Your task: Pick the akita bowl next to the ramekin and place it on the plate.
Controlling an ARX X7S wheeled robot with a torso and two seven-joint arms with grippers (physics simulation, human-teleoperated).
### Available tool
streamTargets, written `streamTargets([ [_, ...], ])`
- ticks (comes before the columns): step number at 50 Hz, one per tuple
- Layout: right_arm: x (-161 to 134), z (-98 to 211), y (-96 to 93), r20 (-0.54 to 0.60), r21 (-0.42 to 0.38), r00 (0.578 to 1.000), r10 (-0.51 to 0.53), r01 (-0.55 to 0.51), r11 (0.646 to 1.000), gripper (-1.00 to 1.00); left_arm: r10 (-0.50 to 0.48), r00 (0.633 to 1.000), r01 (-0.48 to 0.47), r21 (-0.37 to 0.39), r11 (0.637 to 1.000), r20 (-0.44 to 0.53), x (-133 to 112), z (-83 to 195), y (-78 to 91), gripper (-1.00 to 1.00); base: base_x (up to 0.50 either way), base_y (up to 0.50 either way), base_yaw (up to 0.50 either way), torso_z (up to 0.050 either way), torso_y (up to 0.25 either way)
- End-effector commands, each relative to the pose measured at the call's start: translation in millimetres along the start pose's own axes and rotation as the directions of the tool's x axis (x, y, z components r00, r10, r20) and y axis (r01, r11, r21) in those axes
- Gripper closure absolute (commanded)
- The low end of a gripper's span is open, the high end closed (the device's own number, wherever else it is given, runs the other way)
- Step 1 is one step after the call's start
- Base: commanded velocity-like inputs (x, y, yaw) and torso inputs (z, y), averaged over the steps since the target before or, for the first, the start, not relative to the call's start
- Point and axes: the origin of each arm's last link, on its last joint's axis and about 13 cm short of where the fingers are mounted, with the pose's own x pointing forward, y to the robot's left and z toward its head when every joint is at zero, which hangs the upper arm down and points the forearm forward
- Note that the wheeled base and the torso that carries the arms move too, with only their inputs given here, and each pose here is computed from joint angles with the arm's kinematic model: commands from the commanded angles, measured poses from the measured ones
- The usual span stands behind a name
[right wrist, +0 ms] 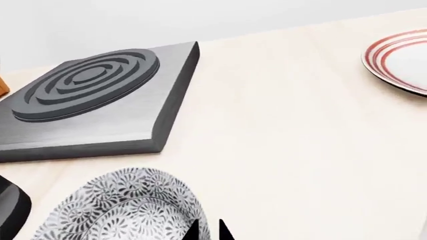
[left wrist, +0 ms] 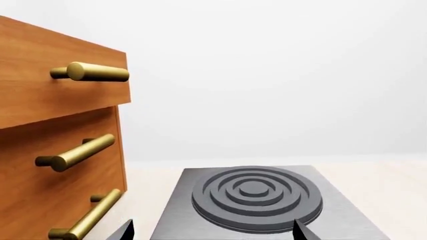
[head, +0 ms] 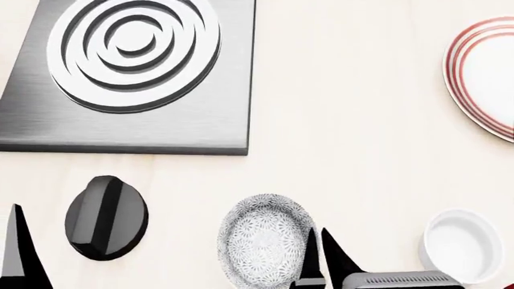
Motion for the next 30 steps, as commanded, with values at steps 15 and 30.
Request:
streamTargets([
  [15, -9, 12, 1.7, 0.037, 0.271, 0.992, 0.12, -0.125, 0.954, 1.0, 0.003, 1.0, -0.003, 0.005, 1.0, -0.002, 0, -1, 0.1, -1.0, 0.0, 0.0, 0.0, 0.0, -0.001],
  [30, -24, 38, 4.0, 0.195, 0.553, 0.941, 0.277, -0.339, 0.761, 1.0, -0.001, 1.0, 0.002, 0.01, 1.0, -0.005, -1, -2, -0.8, -1.0, 0.0, 0.0, 0.0, 0.0, 0.0],
])
